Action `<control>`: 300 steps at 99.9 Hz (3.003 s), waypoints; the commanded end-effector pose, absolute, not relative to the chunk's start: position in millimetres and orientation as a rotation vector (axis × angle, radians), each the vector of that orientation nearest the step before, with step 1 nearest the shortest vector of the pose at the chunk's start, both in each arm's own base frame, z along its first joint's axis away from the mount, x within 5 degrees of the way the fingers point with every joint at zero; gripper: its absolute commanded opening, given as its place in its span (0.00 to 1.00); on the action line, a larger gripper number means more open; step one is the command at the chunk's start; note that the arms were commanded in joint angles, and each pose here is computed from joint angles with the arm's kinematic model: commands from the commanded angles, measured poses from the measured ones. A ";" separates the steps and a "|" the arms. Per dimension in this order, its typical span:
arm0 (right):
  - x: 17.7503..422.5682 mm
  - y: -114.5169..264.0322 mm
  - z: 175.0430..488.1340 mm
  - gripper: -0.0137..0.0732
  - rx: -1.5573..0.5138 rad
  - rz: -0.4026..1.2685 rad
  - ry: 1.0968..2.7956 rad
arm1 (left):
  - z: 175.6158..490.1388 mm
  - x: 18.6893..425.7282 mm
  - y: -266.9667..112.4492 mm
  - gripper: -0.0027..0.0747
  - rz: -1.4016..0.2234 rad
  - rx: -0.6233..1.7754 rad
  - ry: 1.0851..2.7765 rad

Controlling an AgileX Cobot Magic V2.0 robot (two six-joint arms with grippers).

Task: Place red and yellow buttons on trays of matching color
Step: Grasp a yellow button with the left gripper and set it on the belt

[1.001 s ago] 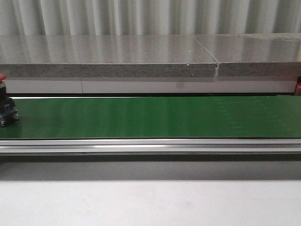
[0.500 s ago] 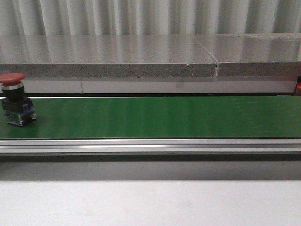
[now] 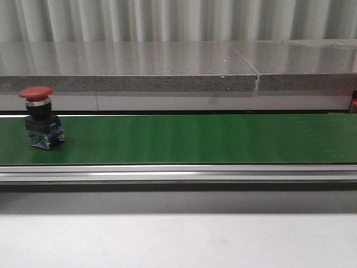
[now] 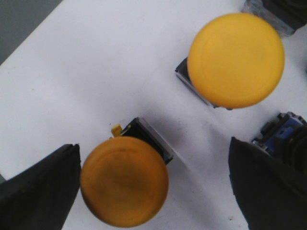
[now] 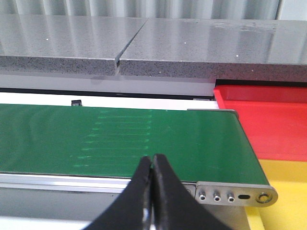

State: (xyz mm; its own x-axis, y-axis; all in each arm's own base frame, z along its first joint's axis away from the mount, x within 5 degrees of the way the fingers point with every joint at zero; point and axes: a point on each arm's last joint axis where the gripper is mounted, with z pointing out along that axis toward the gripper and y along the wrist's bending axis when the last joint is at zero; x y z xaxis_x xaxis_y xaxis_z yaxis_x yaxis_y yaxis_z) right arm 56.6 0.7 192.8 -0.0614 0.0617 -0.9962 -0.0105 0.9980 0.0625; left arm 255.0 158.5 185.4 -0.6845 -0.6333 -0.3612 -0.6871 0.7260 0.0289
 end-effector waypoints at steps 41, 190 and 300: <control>55.6 0.7 200.9 0.08 0.029 0.052 1.532 | 199.1 260.6 164.1 0.33 0.248 -1.028 2.521; 55.6 0.7 200.9 0.08 0.029 0.052 1.532 | 282.6 326.5 18.4 0.09 -0.033 -0.300 2.596; 55.6 0.7 200.9 0.08 0.029 0.052 1.531 | 364.1 251.4 -28.5 0.81 -0.136 0.008 2.193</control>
State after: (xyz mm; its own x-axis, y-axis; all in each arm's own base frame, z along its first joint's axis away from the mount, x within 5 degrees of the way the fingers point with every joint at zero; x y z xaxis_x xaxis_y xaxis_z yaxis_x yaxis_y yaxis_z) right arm 56.6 0.7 192.8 -0.0614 0.0617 -0.9962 -0.0105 0.9980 0.0625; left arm 270.7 -24.1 339.9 -0.7083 -0.0418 -0.7046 0.0202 0.9966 -0.0794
